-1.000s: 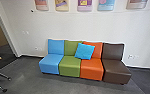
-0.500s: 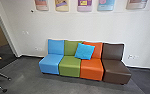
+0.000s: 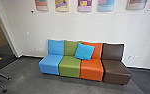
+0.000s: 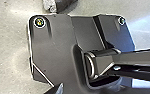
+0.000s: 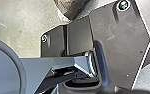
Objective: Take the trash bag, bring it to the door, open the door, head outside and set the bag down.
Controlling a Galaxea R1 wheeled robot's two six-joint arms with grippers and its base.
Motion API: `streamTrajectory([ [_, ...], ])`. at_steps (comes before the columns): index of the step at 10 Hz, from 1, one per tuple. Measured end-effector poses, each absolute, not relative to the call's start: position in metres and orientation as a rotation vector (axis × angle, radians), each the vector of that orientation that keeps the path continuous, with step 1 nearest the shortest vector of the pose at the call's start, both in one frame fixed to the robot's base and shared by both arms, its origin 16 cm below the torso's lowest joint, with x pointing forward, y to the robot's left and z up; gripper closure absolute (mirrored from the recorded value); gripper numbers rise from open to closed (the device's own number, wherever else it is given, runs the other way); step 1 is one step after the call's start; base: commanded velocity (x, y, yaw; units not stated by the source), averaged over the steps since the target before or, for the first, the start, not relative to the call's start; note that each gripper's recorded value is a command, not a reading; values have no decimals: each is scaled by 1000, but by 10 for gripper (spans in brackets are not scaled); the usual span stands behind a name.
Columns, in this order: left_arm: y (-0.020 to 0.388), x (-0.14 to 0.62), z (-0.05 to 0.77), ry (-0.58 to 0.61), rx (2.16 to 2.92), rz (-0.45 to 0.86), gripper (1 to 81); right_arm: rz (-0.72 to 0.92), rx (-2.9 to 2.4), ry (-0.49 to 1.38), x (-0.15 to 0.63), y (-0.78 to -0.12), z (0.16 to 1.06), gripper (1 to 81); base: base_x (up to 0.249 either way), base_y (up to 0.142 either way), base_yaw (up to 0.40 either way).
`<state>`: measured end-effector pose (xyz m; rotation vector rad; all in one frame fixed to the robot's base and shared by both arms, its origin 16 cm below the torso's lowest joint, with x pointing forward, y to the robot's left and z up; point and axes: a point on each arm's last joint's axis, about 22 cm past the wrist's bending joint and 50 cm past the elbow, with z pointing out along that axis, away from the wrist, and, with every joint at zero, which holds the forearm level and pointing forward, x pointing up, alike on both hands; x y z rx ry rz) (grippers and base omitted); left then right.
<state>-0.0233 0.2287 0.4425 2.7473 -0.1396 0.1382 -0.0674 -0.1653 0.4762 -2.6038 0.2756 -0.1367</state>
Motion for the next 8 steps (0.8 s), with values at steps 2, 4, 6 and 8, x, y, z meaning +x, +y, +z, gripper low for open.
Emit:
streamTrajectory([
  [2, 243, 1, 445, -112, 2752, 161, 10, -166, -2592, 291, -50, -190, 487, 10, 0, 0, 0],
  [4, 243, 27, 445, -75, 2741, 160, 10, -141, -2557, 332, -49, -195, 504, 10, 0, 0, 0],
  [6, 251, 39, 440, -68, 2752, 119, 10, -111, -2547, 371, -43, -213, 518, 10, 0, 0, 0],
  [8, 250, 53, 434, -63, 2750, 77, 10, -91, -2553, 409, -33, -233, 525, 10, 0, 0, 0],
])
